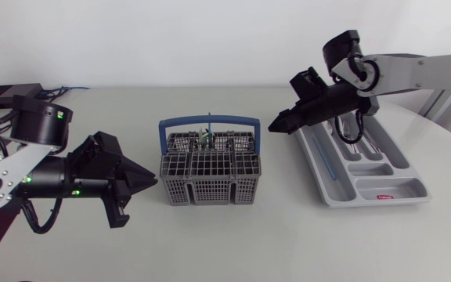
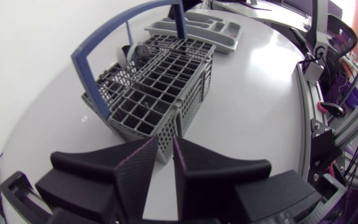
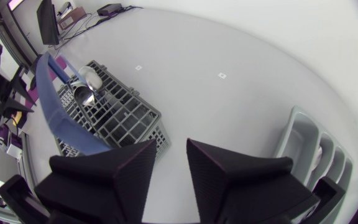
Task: Unload the cutlery basket into the drawer organizer.
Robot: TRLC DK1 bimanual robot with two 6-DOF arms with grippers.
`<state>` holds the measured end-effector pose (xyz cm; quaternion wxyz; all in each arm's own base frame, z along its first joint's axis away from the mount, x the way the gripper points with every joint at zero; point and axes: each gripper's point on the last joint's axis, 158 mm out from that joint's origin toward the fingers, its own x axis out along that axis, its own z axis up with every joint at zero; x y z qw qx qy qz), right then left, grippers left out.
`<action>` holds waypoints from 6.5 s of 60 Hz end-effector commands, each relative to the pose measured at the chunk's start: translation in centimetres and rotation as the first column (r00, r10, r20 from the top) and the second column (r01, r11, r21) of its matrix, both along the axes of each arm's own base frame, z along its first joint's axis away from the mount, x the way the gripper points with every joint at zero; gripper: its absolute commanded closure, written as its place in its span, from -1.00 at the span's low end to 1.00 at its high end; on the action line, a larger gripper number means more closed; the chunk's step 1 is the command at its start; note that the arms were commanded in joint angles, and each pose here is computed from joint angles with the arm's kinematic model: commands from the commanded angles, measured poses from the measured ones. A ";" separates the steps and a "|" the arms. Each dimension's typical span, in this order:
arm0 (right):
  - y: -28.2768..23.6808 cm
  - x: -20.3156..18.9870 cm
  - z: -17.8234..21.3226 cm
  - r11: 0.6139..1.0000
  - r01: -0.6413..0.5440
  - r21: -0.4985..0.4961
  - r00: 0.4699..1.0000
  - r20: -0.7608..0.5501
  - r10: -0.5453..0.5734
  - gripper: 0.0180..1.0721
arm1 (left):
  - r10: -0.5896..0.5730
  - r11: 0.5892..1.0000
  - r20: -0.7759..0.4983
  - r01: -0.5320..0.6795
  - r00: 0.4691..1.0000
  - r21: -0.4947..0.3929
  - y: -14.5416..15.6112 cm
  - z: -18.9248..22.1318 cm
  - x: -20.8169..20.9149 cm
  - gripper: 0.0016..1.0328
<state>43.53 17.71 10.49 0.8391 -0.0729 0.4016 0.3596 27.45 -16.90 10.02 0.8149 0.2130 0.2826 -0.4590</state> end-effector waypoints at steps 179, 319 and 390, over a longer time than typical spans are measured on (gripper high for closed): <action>5.1 7.0 -5.0 0.987 0.052 0.155 0.994 -0.102 -0.037 0.89 | -0.241 0.967 -0.079 0.246 0.967 0.071 -0.8 -3.5 -5.2 0.64; 0.4 -9.0 0.4 0.999 0.048 -0.022 0.987 0.156 -0.044 -0.11 | 0.090 0.996 0.058 -0.091 0.994 0.025 4.9 -2.8 9.6 0.33; 12.2 -11.3 4.5 0.988 -0.135 -0.075 0.908 0.389 0.153 -0.65 | 0.098 0.995 0.038 -0.099 0.994 0.011 5.0 -1.9 1.9 0.14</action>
